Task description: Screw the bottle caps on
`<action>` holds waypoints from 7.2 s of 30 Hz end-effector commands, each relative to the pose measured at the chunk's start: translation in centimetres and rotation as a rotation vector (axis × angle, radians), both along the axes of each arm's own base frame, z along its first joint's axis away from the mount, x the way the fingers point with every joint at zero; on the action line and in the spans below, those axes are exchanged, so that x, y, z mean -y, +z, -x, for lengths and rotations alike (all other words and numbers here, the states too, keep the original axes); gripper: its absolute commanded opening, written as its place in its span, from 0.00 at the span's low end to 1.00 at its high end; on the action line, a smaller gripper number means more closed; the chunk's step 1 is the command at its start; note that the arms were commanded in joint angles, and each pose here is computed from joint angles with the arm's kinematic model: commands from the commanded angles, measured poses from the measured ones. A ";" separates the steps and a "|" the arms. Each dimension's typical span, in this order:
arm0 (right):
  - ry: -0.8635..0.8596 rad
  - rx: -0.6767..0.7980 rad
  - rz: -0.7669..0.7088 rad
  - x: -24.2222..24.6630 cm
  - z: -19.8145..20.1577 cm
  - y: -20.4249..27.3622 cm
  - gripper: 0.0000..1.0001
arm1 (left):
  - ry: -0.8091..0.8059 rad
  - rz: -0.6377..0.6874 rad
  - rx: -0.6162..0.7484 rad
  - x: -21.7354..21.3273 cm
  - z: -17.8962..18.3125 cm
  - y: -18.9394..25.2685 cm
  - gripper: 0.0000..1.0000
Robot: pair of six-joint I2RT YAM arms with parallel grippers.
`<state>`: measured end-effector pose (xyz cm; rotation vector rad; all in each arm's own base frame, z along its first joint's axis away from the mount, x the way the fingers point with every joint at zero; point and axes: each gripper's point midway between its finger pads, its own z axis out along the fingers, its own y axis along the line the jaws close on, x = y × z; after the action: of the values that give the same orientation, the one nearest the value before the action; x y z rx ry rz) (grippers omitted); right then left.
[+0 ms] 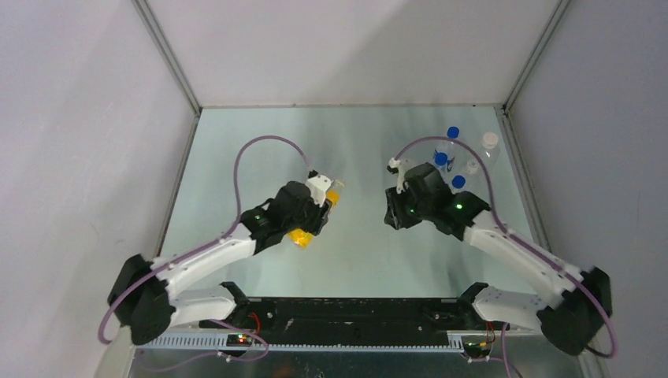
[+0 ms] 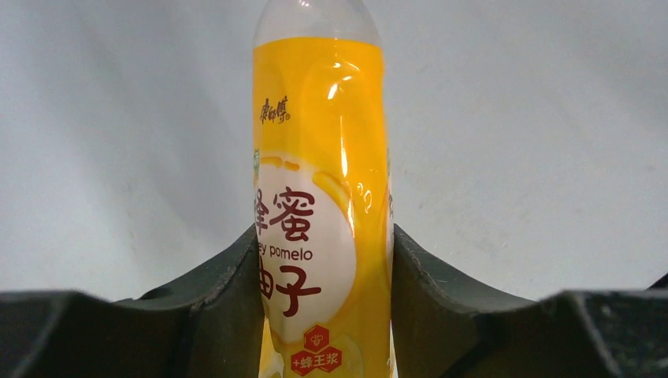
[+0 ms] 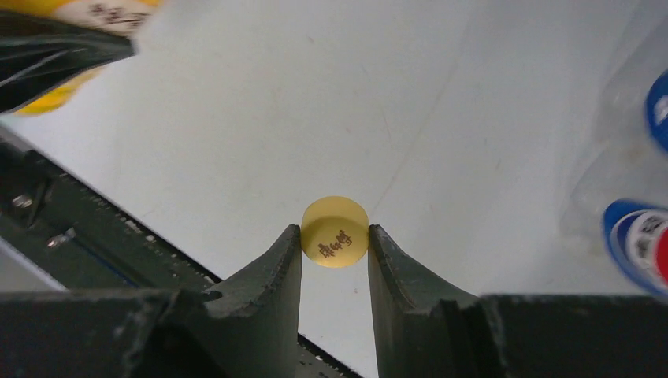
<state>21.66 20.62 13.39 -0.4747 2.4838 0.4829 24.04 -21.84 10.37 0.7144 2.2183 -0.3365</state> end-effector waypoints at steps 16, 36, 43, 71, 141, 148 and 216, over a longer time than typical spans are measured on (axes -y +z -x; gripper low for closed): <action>0.852 0.976 -0.190 -2.3 5.1 21.4 0.00 | -0.544 0.208 0.728 2.9 3.0 14.6 0.38; 1.254 1.094 -0.153 -3.5 8.3 19.5 0.00 | -0.972 0.341 0.621 6.0 9.7 16.3 0.26; 1.272 1.102 -0.178 -3.7 8.6 19.7 0.00 | -1.026 0.382 0.564 6.2 11.1 16.4 0.15; 1.440 1.030 -0.287 -5.7 11.3 17.9 0.00 | -1.237 0.450 0.148 4.4 14.3 16.4 0.00; 0.156 0.442 -0.449 -4.7 1.0 19.9 0.58 | -0.420 0.020 0.657 6.1 3.5 7.3 0.00; 0.588 0.703 -0.327 -4.0 4.5 21.2 0.61 | -0.631 0.090 0.518 6.8 5.8 6.5 0.00; 0.561 0.573 -0.361 -5.2 4.2 18.9 0.54 | -0.451 -0.065 0.730 6.9 2.0 10.5 0.00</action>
<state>19.37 26.12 28.73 -0.6166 2.0215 0.9246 23.44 -27.28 19.98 1.1309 1.3531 0.1155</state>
